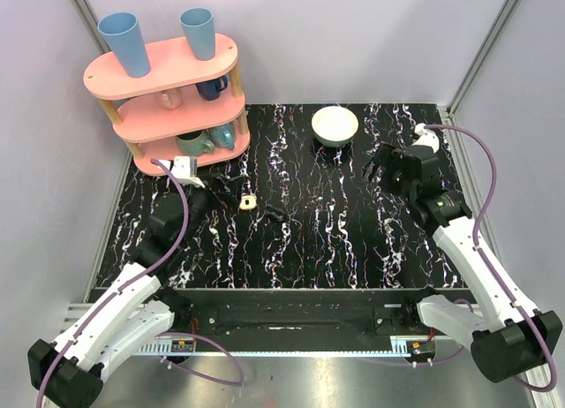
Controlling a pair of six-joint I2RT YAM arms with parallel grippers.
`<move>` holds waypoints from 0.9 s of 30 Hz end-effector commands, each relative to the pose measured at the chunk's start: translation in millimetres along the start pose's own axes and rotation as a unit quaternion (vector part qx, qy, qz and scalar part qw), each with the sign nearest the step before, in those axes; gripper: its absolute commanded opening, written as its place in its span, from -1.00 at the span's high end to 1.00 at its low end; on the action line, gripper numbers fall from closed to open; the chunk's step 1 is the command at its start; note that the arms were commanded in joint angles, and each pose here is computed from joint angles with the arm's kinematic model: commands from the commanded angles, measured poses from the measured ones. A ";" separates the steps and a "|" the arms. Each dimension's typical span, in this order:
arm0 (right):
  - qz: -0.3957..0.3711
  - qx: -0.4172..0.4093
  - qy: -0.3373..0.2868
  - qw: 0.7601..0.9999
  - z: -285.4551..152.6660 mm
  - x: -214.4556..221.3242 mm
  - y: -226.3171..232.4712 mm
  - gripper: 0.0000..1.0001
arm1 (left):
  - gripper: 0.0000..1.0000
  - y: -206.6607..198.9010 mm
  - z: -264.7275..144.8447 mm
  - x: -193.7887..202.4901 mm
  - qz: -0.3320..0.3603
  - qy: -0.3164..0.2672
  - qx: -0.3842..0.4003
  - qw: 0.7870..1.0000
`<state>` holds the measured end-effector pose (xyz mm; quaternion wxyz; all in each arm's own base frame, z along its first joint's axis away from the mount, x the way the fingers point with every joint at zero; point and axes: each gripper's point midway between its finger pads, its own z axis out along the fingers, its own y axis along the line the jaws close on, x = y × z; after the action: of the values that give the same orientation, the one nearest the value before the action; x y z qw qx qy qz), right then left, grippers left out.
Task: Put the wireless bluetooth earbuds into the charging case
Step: Reset both arms
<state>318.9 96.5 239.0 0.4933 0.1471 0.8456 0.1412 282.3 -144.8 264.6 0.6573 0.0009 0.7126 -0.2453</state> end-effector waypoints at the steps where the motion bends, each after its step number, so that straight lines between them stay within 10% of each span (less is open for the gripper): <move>1: 0.003 -0.016 0.019 1.000 6.8 4.1 -8.3 -0.99 | -0.98 16.7 -2.3 -4.0 0.004 0.016 -0.056 0.998; 27: -0.097 0.264 -0.174 0.944 17.6 16.0 -173.9 -0.99 | -0.98 14.9 -17.6 -8.3 -0.052 -0.015 -0.048 0.997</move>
<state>302.7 -19.0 124.7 0.5177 0.1689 0.8346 -0.0823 267.4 -124.9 255.2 0.6340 -0.0563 0.7342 -0.2363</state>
